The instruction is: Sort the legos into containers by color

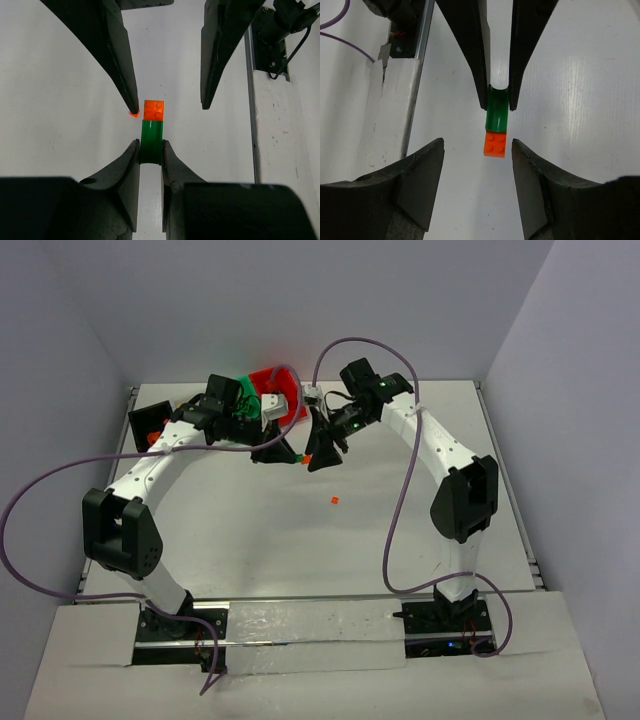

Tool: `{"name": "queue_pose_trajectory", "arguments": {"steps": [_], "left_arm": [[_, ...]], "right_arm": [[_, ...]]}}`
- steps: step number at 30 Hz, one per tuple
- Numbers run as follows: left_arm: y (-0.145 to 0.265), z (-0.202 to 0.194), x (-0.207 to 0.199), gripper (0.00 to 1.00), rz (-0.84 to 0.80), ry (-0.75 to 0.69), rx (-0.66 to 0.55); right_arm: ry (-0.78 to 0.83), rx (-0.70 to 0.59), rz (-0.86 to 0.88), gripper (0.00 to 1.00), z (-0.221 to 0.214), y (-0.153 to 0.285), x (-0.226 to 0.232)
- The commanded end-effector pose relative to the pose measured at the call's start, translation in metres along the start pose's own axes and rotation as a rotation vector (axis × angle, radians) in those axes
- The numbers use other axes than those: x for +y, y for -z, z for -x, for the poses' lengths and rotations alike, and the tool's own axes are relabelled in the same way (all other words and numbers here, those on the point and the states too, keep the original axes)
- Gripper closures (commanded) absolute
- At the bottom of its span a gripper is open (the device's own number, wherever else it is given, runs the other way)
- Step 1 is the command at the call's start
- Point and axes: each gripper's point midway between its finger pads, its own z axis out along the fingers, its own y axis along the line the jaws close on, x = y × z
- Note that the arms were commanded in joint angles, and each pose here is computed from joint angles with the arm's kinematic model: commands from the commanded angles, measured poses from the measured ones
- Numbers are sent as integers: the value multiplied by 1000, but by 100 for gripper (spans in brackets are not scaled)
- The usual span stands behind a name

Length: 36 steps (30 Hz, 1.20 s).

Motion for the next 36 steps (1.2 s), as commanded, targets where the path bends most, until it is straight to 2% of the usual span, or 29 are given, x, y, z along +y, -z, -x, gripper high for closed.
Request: {"name": "queue_pose_trajectory", "arguments": {"steps": [1, 3, 7, 16, 23, 32, 34, 36], "left_arm": [[1, 26, -2, 100, -15, -58, -45], [0, 27, -1, 100, -11, -55, -44], [-2, 28, 0, 100, -9, -50, -43], [1, 36, 14, 100, 76, -22, -68], [22, 58, 41, 100, 155, 115, -196], [44, 48, 62, 100, 219, 223, -249], [48, 43, 78, 100, 287, 263, -249], [55, 25, 112, 100, 455, 271, -182]], "right_arm": [[22, 6, 5, 38, 3, -1, 2], [11, 7, -5, 43, 3, -2, 0], [-2, 6, -28, 62, 3, -3, -6], [-29, 36, -60, 97, -7, -4, -13], [-53, 81, -98, 100, -20, -3, -19], [-90, 148, -131, 100, -44, -4, -26], [-104, 148, -138, 100, -47, -2, -27], [-117, 145, -156, 100, -47, 2, -30]]}}
